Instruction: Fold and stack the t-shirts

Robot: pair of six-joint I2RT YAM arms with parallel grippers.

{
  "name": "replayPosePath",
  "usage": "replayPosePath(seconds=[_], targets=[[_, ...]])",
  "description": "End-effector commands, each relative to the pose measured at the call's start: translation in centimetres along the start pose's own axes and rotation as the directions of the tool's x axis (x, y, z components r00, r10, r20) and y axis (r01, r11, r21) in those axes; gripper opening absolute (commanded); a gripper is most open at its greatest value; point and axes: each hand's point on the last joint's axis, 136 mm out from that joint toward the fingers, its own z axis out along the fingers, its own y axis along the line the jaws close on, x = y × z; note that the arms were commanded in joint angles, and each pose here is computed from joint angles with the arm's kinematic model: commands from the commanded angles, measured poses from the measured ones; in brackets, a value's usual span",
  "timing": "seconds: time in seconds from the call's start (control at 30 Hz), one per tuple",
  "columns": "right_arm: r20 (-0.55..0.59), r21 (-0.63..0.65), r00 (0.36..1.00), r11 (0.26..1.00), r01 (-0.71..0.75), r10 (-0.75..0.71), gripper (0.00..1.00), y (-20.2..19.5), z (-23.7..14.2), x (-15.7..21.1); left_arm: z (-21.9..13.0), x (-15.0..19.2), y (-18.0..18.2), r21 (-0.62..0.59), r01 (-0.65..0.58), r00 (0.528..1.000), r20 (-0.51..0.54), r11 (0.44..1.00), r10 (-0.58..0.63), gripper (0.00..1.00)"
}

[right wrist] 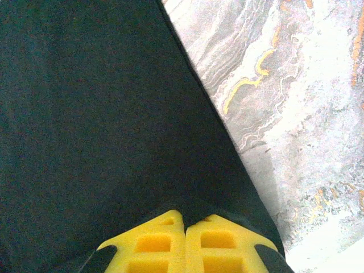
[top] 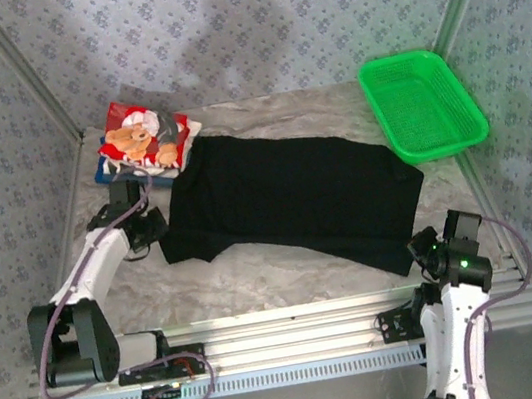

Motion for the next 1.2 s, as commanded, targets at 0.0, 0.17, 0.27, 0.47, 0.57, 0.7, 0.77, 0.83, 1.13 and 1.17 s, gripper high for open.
replayPosePath(seconds=[0.0, 0.17, 0.27, 0.47, 0.57, 0.7, 0.77, 0.83, 1.13, 1.17], targets=[[0.063, 0.039, 0.998, 0.999, -0.005, 0.003, 0.01, -0.5, 0.4, -1.6, -1.0, -2.9, -0.7, -0.016, -0.043, 0.996, 0.079, 0.999, 0.044, 0.0], [0.064, 0.05, 0.998, 0.999, 0.018, -0.022, 0.01, 0.1, 0.5, -2.5, -1.2, -4.2, -2.3, -0.002, -0.093, 0.993, 0.076, 0.996, 0.093, 0.0], [0.054, 0.053, 0.998, 0.998, 0.025, -0.028, 0.01, 0.3, 0.8, -2.9, -1.0, -4.9, -3.3, -0.008, -0.129, 0.989, 0.067, 0.992, 0.129, 0.0], [0.043, 0.064, 0.998, 0.997, 0.035, -0.037, 0.01, 0.4, 1.5, -3.2, -0.1, -6.3, -5.2, -0.057, -0.225, 0.973, 0.04, 0.973, 0.228, 0.0], [0.048, 0.074, 0.998, 0.996, 0.04, -0.044, 0.02, 0.4, 1.6, -3.5, 0.5, -6.9, -5.9, -0.08, -0.259, 0.964, 0.036, 0.963, 0.263, 0.0], [0.055, 0.088, 0.997, 0.995, 0.054, -0.059, 0.03, 0.5, 1.6, -3.9, 1.2, -7.6, -7.0, -0.119, -0.312, 0.948, 0.028, 0.943, 0.317, 0.0], [0.052, 0.099, 0.996, 0.993, 0.061, -0.066, 0.03, 0.4, 1.8, -4.0, 1.4, -7.6, -7.4, -0.132, -0.336, 0.94, 0.017, 0.933, 0.341, 0.0], [0.048, 0.109, 0.996, 0.992, 0.065, -0.07, 0.03, 0.2, 1.9, -4.1, 1.7, -7.9, -8.1, -0.141, -0.359, 0.931, 0.016, 0.923, 0.365, 0.0], [0.05, 0.15, 0.995, 0.986, 0.078, -0.086, 0.05, -0.3, 2.5, -4.5, 1.3, -9.6, -11.5, -0.212, -0.485, 0.863, 0.044, 0.848, 0.504, 0.0], [0.05, 0.156, 0.995, 0.985, 0.075, -0.084, 0.05, -0.4, 2.6, -4.6, 1.3, -9.8, -11.8, -0.222, -0.498, 0.854, 0.044, 0.839, 0.518, 0.0]])
